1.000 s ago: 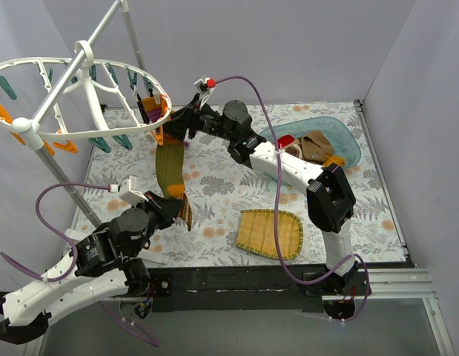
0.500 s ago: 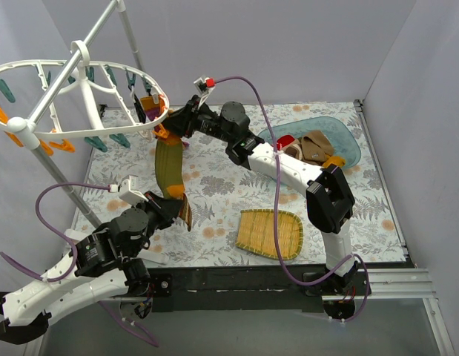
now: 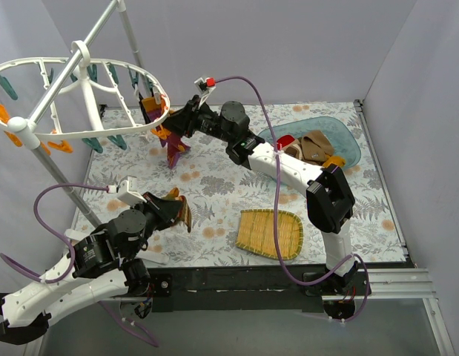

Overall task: Remove the socks clipped to the hanger
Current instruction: Remove the sock from the hanger.

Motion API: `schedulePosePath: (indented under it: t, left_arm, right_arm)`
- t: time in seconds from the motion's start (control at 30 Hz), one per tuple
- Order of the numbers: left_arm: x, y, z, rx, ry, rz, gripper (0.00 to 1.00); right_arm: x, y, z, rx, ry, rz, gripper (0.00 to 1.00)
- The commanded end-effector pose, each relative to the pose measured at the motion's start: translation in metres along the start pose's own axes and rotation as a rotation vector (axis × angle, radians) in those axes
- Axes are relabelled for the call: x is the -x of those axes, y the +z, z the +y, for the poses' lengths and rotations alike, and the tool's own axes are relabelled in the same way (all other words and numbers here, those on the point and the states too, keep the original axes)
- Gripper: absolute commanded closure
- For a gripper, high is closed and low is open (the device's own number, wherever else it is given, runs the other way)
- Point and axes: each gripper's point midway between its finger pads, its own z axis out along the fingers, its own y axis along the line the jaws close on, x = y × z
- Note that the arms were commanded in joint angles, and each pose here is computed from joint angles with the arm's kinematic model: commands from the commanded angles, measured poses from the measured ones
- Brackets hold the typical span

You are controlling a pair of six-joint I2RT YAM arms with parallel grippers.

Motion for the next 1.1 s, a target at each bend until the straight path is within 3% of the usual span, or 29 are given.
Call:
schedulePosePath:
  t: [0.0, 0.07, 0.27, 0.53, 0.73, 1.07]
  left_arm:
    - [0.004, -0.003, -0.003, -0.011, -0.005, -0.003, 1.0]
    - [0.006, -0.004, -0.004, -0.014, -0.002, -0.007, 1.0]
    - [0.009, -0.004, -0.005, -0.014, 0.013, -0.019, 1.0]
    - [0.013, -0.005, -0.009, -0.026, 0.027, -0.029, 1.0]
    - [0.014, -0.007, -0.01, -0.035, 0.028, -0.027, 1.0]
    - [0.017, -0.006, -0.014, -0.038, 0.026, -0.038, 1.0]
  right_arm:
    - [0.024, -0.003, 0.022, 0.041, -0.036, -0.055, 0.5]
    - [0.023, -0.006, 0.022, 0.04, -0.037, -0.054, 0.33]
    - [0.017, -0.028, 0.024, 0.008, -0.037, -0.062, 0.23]
    - [0.009, -0.066, 0.035, -0.013, -0.055, -0.059, 0.21]
    - [-0.016, -0.12, 0.031, -0.034, -0.069, -0.022, 0.21]
    - [-0.1, -0.19, 0.071, 0.137, -0.056, 0.152, 0.23]
